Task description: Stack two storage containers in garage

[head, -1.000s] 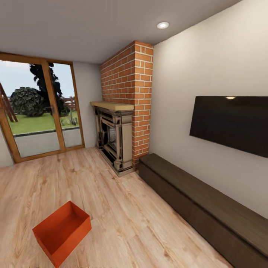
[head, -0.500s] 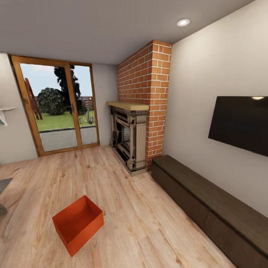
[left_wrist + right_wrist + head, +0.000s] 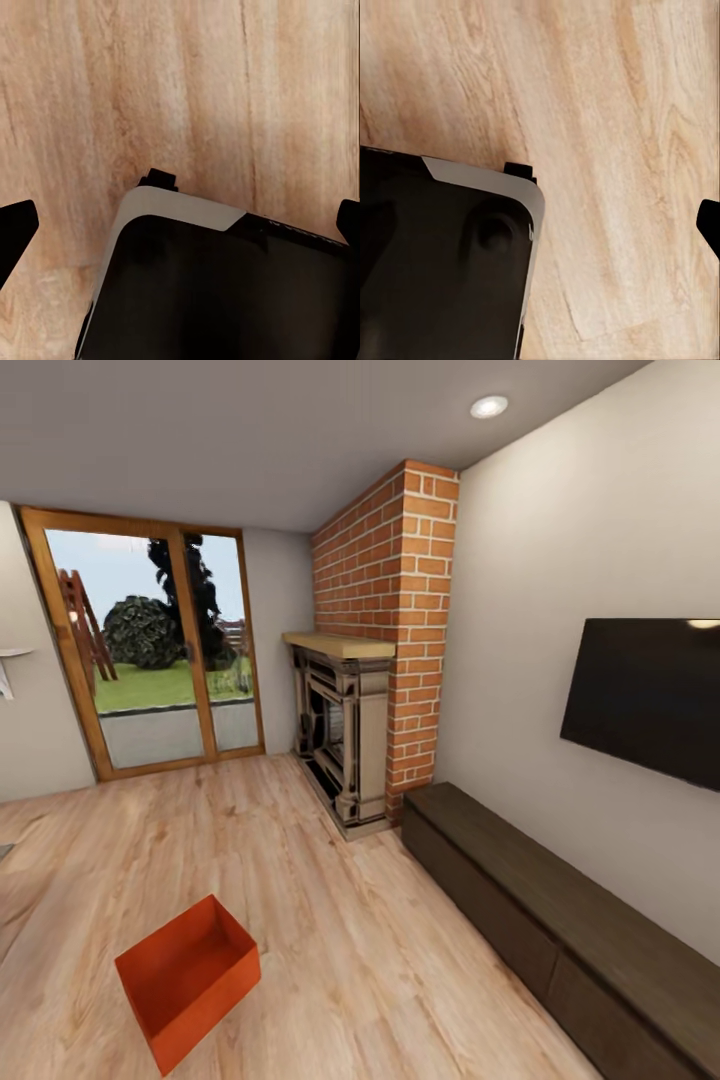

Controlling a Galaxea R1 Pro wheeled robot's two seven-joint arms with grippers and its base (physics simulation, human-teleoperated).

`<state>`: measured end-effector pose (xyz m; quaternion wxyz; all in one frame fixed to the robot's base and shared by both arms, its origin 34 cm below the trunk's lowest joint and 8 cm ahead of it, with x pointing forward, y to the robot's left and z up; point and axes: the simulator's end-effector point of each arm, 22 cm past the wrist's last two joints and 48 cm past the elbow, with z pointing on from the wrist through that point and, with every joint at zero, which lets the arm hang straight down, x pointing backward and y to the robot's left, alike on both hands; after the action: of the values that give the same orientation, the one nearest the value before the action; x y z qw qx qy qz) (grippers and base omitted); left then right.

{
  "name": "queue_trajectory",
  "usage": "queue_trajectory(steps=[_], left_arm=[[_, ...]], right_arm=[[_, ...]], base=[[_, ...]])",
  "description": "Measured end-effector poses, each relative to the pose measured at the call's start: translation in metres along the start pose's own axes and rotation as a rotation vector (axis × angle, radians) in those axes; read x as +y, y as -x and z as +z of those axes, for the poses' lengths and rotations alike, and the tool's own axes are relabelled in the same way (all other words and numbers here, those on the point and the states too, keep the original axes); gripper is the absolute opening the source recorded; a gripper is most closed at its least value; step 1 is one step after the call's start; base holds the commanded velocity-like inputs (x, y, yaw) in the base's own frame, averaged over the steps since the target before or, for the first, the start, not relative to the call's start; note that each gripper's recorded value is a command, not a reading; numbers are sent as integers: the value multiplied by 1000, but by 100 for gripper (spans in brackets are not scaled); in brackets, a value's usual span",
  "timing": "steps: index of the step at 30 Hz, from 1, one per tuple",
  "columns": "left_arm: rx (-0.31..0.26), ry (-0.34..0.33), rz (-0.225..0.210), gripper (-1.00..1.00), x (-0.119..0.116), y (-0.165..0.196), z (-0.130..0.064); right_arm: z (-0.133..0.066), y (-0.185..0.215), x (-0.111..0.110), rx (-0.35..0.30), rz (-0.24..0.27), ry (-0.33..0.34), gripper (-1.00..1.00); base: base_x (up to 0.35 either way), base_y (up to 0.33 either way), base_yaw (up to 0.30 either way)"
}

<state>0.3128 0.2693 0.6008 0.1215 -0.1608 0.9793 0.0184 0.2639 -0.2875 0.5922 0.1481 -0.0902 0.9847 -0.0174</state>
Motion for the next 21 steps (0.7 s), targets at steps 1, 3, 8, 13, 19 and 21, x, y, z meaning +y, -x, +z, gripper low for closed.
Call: queue_trajectory(steps=[1, 3, 8, 13, 19, 21], left_arm=[[0, 0, 0, 100, 0, 0, 0], [0, 0, 0, 100, 0, 0, 0], [0, 0, 0, 100, 0, 0, 0], [0, 0, 0, 100, 0, 0, 0], [0, 0, 0, 100, 0, 0, 0], [0, 0, 0, 100, 0, 0, 0]], right_arm=[[0, 0, 0, 0, 0, 0, 100], [0, 0, 1, 0, 0, -1, 100], [0, 2, 4, -3, 6, -5, 100], [0, 1, 2, -1, 7, -8, 100], [0, 1, 1, 0, 5, -10, 100], [0, 1, 0, 0, 4, -10, 100]], base=[[249, -236, 0], [249, -236, 0], [249, -236, 17], [249, -236, 190], [249, -235, 261], [249, -235, 268]])
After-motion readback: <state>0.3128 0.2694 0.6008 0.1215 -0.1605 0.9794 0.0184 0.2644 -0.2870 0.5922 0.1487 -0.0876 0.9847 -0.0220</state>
